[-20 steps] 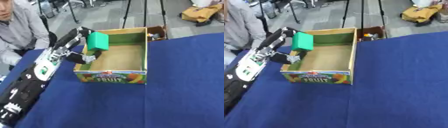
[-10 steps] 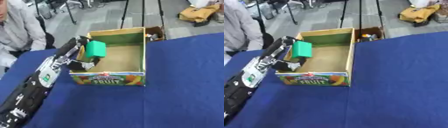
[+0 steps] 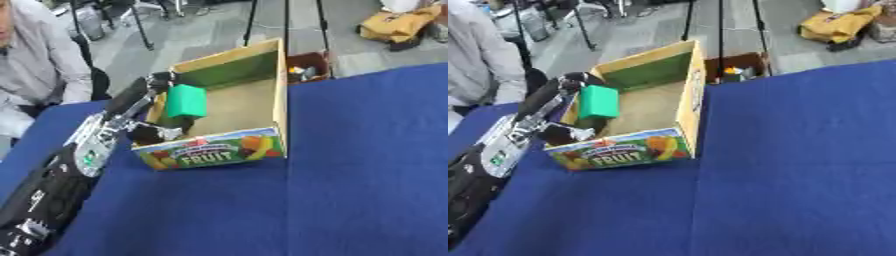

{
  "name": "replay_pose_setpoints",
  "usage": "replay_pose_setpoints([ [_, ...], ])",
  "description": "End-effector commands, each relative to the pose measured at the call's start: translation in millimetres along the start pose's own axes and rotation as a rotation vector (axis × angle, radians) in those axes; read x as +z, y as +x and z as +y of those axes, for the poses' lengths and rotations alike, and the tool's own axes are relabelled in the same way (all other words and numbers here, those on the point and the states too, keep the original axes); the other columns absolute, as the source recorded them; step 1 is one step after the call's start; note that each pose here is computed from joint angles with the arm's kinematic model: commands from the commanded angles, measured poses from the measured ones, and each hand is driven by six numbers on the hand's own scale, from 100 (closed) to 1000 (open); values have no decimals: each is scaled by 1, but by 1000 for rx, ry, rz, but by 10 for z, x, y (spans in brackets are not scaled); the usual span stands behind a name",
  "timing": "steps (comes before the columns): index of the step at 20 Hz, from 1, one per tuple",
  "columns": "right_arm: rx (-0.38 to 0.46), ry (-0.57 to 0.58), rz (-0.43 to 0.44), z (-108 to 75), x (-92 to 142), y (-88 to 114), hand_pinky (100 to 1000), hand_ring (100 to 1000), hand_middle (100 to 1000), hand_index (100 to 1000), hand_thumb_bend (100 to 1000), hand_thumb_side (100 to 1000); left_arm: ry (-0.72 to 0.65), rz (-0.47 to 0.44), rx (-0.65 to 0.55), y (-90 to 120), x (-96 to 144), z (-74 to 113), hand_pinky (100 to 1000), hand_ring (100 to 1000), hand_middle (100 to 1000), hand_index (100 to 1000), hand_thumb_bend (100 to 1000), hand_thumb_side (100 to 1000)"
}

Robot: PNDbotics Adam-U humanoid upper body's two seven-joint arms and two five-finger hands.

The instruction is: Pick up objects on the table and place them in the box.

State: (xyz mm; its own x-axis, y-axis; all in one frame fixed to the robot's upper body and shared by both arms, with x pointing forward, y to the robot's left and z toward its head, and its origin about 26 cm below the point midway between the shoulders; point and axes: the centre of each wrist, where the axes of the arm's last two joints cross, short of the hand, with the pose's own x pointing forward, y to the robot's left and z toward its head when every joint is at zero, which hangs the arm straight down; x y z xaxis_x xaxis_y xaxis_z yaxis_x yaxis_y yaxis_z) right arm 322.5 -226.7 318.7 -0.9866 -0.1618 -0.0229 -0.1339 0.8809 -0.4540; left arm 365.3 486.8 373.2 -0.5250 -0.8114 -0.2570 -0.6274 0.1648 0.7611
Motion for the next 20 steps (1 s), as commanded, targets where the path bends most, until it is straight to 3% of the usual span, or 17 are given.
replay_pose_setpoints([
  [1,25,17,-14,-76,-34,33,905,967,423,860,153,630,-1,-29,-30,-18,7,106,661,765,779,975,100,478],
  [10,36,9,4,-100,0,28,908,971,421,862,149,628,33,-68,51,48,-70,97,630,748,764,1000,100,572],
  [20,42,4,13,-118,14,34,910,973,419,861,145,627,52,-80,106,94,-120,196,623,745,766,1000,100,563],
])
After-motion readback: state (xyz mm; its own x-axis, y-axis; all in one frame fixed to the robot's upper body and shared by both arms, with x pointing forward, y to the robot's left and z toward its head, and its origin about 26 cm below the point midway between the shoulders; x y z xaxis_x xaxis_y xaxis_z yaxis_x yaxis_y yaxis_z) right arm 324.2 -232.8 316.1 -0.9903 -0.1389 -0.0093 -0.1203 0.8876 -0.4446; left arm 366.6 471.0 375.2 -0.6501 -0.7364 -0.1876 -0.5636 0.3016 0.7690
